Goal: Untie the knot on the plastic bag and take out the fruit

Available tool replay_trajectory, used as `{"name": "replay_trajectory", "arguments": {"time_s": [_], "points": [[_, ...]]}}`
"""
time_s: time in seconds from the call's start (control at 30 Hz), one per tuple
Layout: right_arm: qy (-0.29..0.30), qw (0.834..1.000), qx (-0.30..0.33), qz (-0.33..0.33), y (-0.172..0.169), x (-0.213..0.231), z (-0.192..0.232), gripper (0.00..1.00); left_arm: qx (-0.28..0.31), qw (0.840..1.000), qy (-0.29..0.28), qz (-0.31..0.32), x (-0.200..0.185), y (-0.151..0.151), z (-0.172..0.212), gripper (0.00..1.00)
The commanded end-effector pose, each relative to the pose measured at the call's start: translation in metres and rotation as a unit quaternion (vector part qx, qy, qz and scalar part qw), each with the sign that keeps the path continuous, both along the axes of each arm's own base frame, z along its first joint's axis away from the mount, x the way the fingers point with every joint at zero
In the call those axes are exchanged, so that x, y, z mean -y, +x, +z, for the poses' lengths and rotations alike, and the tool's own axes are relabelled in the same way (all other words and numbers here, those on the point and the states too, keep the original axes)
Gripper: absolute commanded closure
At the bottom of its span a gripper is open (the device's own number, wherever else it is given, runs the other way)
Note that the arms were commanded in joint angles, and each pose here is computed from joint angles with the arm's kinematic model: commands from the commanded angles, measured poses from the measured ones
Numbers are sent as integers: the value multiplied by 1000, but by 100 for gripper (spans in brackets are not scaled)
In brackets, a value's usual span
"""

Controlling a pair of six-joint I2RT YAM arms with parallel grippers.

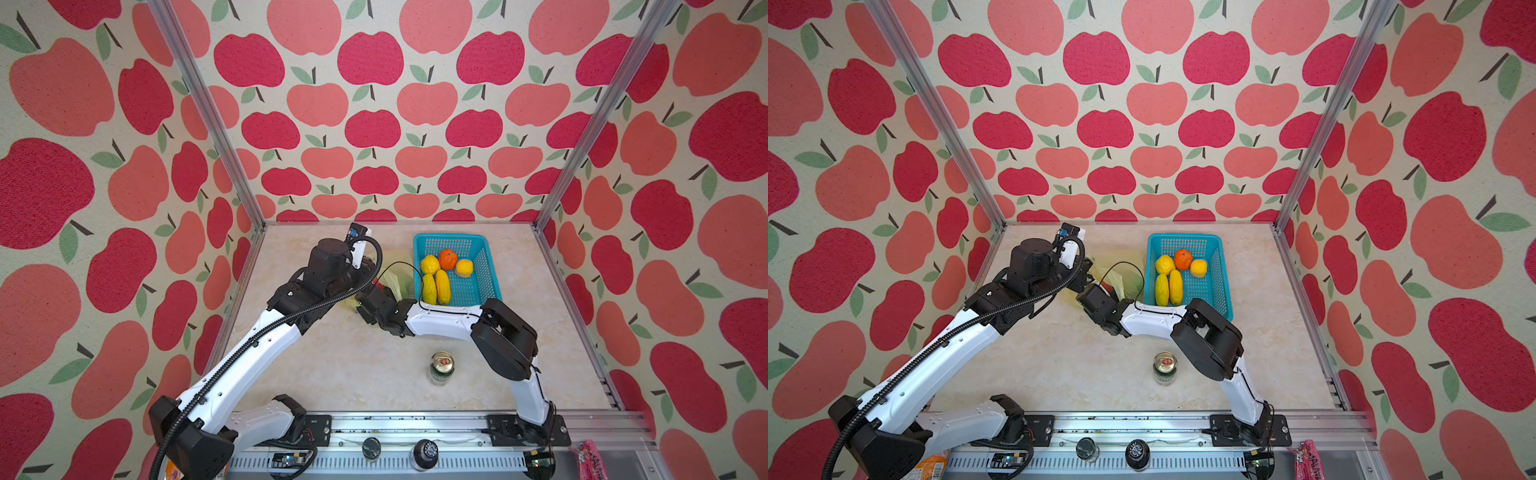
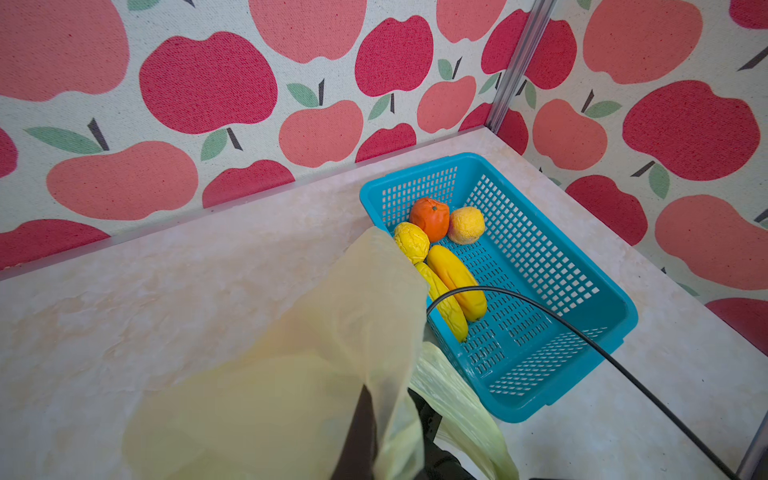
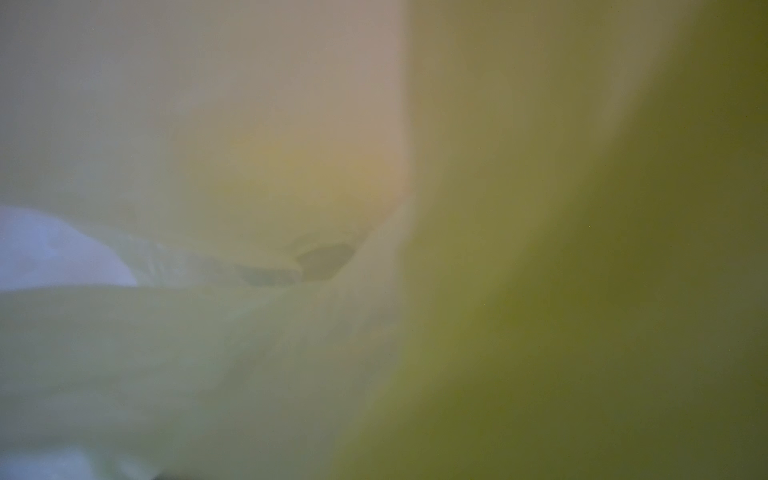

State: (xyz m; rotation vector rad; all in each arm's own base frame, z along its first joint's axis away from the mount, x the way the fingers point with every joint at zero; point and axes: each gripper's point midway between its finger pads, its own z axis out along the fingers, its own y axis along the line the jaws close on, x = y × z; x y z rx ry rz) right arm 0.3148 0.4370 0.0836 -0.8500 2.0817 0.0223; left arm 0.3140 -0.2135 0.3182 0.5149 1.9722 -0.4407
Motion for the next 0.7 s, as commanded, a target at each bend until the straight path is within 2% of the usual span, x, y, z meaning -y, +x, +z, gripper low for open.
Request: {"name": "replay_trajectory", "arguments": {"time_s": [0.0, 0.13, 0.3, 0.4, 0.57, 0.67], "points": [[0, 1000, 11, 3, 4, 4, 8, 29, 22, 1000, -2, -1, 0, -3, 12, 100], [52, 998, 19, 35, -7, 2, 31, 31, 23, 1000, -1, 1, -1, -3, 12, 100], [127, 991, 25, 25, -8, 21, 64, 29, 23, 1000, 0, 1, 0, -2, 12, 100], [182, 982, 22, 48, -11, 25, 82, 22, 23, 1000, 0, 0, 0, -3, 12, 100], [236, 966, 24, 106, -22, 7, 108, 15, 23, 1000, 1, -1, 1, -3, 12, 100], [276, 947, 19, 163, -37, -9, 121, 12, 23, 1000, 2, -1, 1, -3, 11, 100]]}}
